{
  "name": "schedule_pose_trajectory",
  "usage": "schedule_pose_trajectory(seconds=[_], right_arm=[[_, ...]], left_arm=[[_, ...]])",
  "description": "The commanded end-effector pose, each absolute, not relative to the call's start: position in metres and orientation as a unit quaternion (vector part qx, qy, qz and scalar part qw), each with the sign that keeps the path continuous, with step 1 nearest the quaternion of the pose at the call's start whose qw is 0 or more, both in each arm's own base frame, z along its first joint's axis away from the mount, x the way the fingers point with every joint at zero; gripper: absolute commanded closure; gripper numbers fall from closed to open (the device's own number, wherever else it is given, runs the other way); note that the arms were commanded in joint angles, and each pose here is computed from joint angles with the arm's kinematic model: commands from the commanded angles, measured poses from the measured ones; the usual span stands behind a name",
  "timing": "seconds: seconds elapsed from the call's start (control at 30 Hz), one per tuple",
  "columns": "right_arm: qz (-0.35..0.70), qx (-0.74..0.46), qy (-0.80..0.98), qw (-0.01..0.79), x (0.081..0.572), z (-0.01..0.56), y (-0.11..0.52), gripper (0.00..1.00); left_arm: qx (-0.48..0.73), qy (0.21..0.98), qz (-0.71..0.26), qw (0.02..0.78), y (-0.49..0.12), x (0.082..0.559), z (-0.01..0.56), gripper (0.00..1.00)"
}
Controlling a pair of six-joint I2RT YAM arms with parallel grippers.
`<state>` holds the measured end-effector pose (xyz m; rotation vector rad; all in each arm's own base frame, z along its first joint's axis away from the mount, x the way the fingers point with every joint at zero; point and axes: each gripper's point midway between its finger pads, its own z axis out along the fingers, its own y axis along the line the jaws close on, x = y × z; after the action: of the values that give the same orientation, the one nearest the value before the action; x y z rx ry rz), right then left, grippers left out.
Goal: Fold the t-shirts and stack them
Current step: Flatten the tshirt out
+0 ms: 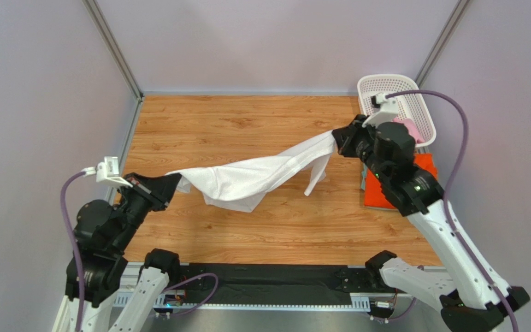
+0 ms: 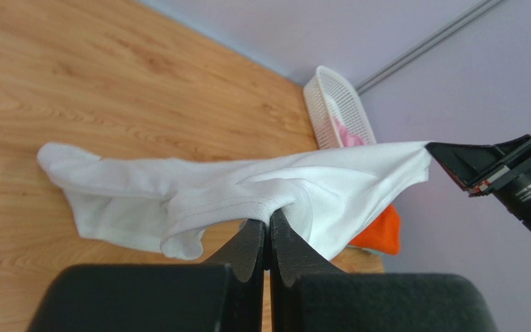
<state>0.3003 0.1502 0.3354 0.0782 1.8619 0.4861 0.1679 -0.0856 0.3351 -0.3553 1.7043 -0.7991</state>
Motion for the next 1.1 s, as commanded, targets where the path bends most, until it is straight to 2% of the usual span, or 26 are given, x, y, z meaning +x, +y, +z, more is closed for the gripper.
schedule_pose_trajectory(seconds=[0.0, 0.17, 0.4, 0.53, 0.73, 0.83, 0.93, 0.97, 1.0, 1.07], right_arm=[[0.271, -0.016, 0.749, 0.604, 0.260, 0.399, 0.153, 1.00], [0.324, -0.038, 0.675, 0.662, 0.207, 0.492, 0.136, 1.00], [0.364, -0.096, 0.614, 0.694, 0.162, 0.563, 0.133, 1.00], [0.327, -0.088, 0.619, 0.709, 0.183, 0.572, 0.130, 1.00], [0.229, -0.058, 0.675, 0.699, 0.260, 0.540, 0.136, 1.00], [0.173, -0.053, 0.701, 0.690, 0.320, 0.524, 0.143, 1.00], [0.164, -0.057, 0.688, 0.705, 0.362, 0.541, 0.142, 1.00], [0.154, -0.054, 0.685, 0.710, 0.372, 0.545, 0.139, 1.00], [0.160, -0.054, 0.655, 0.737, 0.367, 0.580, 0.134, 1.00], [0.164, -0.061, 0.650, 0.739, 0.386, 0.586, 0.140, 1.00]], left_arm=[[-0.118, 0.686, -0.367, 0.617, -0.085, 0.142, 0.389, 1.00], [-0.072, 0.619, -0.403, 0.670, -0.086, 0.105, 0.474, 1.00], [-0.031, 0.585, -0.429, 0.688, -0.093, 0.089, 0.535, 1.00], [-0.041, 0.597, -0.415, 0.685, -0.095, 0.111, 0.540, 1.00], [-0.077, 0.680, -0.370, 0.628, -0.109, 0.211, 0.495, 1.00], [-0.096, 0.712, -0.316, 0.619, -0.108, 0.278, 0.483, 1.00], [-0.109, 0.715, -0.300, 0.622, -0.100, 0.321, 0.502, 1.00], [-0.103, 0.713, -0.317, 0.616, -0.104, 0.328, 0.510, 1.00], [-0.116, 0.706, -0.320, 0.621, -0.093, 0.338, 0.519, 1.00], [-0.100, 0.694, -0.355, 0.619, -0.095, 0.355, 0.544, 1.00]])
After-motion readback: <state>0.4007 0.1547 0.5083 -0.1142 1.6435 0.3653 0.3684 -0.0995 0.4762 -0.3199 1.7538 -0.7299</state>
